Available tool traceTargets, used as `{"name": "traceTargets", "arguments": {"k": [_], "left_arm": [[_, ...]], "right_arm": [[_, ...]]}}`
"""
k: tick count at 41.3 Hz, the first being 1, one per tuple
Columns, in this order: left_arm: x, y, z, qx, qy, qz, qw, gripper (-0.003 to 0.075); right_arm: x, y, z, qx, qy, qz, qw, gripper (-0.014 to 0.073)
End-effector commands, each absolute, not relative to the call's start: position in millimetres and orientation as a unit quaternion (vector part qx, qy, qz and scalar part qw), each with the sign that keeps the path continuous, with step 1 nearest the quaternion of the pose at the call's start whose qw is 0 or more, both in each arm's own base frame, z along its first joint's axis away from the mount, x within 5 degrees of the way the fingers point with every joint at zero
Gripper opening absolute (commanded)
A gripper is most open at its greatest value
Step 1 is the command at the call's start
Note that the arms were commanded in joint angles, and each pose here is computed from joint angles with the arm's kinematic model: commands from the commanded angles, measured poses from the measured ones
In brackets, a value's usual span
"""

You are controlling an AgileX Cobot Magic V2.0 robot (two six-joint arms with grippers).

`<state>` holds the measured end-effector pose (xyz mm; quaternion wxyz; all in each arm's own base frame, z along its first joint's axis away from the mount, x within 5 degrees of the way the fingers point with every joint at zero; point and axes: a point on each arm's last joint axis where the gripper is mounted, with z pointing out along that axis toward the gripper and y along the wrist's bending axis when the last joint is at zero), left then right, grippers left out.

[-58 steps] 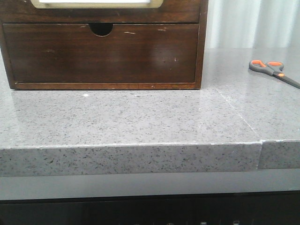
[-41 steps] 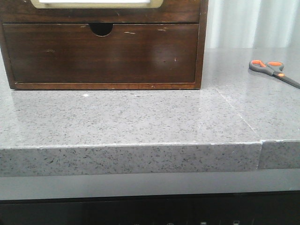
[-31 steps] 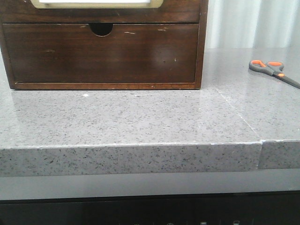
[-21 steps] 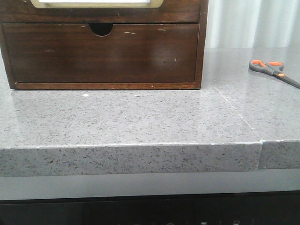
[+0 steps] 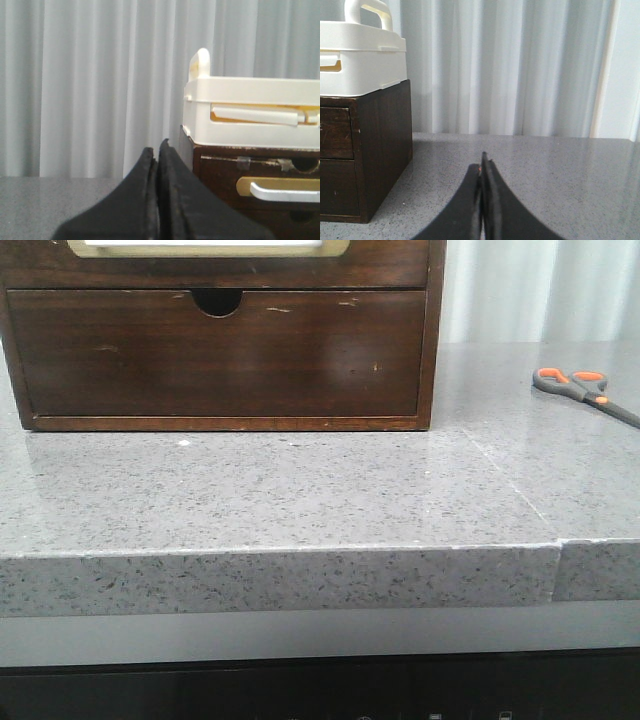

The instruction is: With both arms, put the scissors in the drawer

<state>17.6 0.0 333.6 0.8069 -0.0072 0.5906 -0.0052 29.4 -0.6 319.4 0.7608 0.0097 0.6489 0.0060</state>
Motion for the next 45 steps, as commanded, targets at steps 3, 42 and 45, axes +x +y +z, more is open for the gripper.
{"name": "traceTargets", "arguments": {"k": [3,42,45], "left_arm": [[12,0,380,-0.006,0.580,-0.010,0.814,-0.0020],[64,0,376,-0.007,0.739,-0.009,0.673,-0.0020],[64,0,375,-0.007,0.742,-0.009,0.670,-0.0018]], "right_arm": [[37,-1,355,0.010,0.654,0.000,0.757,-0.0068],[122,-3,331,0.011,0.834,-0.007,0.552,-0.0068],[123,-3,330,0.006,0.838,-0.013,0.545,-0.0064]]}}
